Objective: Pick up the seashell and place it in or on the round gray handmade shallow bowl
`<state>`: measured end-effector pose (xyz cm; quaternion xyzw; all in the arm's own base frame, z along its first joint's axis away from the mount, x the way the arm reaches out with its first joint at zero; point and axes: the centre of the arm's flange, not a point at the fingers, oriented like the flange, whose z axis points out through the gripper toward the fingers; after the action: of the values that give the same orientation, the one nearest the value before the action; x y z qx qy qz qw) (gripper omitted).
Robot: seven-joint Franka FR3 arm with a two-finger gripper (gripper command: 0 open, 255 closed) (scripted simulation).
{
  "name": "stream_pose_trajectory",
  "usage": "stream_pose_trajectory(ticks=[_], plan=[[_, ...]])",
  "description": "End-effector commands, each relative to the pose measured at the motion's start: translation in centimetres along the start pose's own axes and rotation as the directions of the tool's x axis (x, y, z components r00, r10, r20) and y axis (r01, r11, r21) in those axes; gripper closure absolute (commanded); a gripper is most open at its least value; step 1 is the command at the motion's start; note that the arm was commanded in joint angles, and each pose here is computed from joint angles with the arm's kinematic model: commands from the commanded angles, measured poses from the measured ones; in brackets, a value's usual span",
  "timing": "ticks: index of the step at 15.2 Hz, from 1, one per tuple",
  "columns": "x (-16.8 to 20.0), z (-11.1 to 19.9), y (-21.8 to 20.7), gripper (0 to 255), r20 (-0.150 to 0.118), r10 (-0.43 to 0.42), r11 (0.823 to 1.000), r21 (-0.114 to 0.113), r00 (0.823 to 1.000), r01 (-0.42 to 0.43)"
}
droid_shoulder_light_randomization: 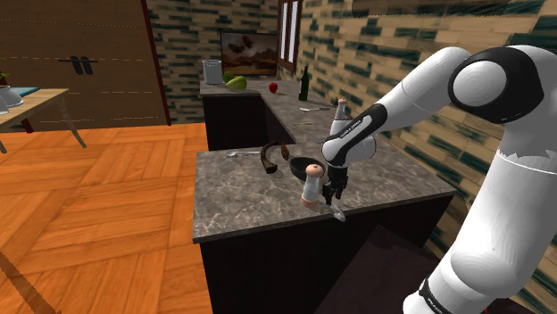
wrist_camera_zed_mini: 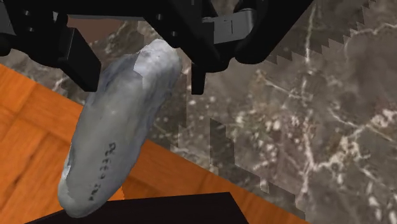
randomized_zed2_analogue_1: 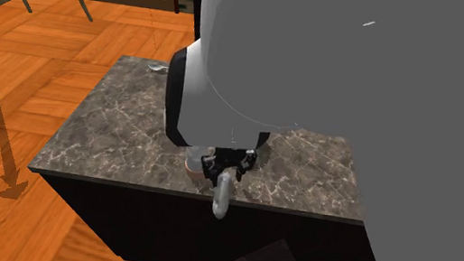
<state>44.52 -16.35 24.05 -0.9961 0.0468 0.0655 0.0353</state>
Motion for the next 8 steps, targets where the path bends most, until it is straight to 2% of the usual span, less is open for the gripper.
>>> stream_pose_trajectory(ticks=[1, 7, 8], plan=[[-0.4, -0.5, 0.5, 255, 0.005, 0.009, 1.0, -0.002, 1.0, -0.009], [-0.8, -3.6, 0.3, 255, 0.005, 0.009, 1.0, -0.002, 1.0, -0.009], [-0.8, -3.1, 0.4, 255, 0.004, 0.009, 1.0, -0.002, 1.0, -0.009]])
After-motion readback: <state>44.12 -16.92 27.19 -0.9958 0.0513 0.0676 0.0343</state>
